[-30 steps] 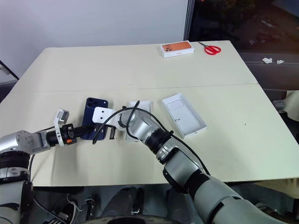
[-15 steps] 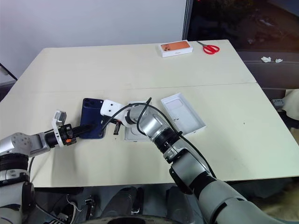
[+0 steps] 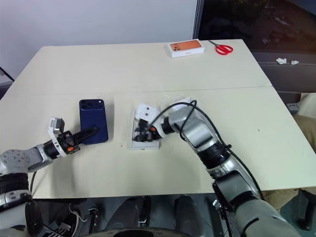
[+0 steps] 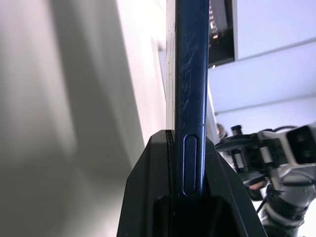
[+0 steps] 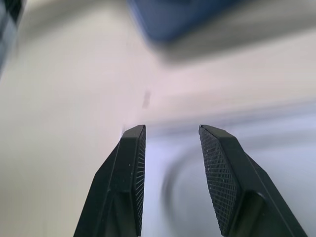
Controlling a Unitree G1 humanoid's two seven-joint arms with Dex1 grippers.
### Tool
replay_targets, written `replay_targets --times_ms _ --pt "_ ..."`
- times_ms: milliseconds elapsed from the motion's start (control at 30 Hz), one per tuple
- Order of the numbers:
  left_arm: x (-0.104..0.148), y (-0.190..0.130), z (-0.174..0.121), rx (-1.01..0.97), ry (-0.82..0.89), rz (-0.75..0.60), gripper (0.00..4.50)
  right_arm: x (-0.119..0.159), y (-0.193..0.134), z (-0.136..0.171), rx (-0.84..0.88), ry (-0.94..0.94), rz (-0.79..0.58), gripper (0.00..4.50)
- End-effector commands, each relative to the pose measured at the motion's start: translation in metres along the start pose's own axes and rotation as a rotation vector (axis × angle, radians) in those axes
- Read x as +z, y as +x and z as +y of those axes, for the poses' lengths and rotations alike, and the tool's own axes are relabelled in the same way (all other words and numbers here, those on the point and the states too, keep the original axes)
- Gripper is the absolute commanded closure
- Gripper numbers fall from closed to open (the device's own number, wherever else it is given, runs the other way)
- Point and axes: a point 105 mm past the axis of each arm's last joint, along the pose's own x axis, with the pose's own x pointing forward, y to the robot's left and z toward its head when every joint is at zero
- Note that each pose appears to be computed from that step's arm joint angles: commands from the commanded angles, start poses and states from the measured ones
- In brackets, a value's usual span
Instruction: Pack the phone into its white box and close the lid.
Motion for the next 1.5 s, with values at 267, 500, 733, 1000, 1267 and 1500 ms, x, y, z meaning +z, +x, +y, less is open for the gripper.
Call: replay_targets --times_ms 267,500,733,1000,1267,1500 --pt "0.008 0.006 -0.031 -0.097 0.067 -0.024 4.50 -0.017 0.002 0.010 0.004 -0.157 0.063 2.74" --pt "0.006 0.004 -0.027 -0.087 0.051 -0.020 4.50 -0.020 0.004 0.006 -0.023 -0.188 0.080 2.74" --pt "0.005 0.004 -0.027 -0.088 0.053 -0.018 4.50 -0.024 0.005 0.009 -0.013 -0.189 0.094 2.74" --pt "0.004 0.007 -0.027 -0.087 0.039 -0.007 4.50 -0.022 0.008 0.010 -0.005 -0.190 0.090 3.53" --pt "0.005 0.004 -0.026 -0.084 0.038 -0.009 4.50 -0.021 0.009 0.010 -0.009 -0.192 0.088 3.53" --pt "0.006 0.003 -0.027 -0.086 0.029 -0.016 4.50 -0.003 0.032 0.013 -0.012 -0.188 0.022 3.53"
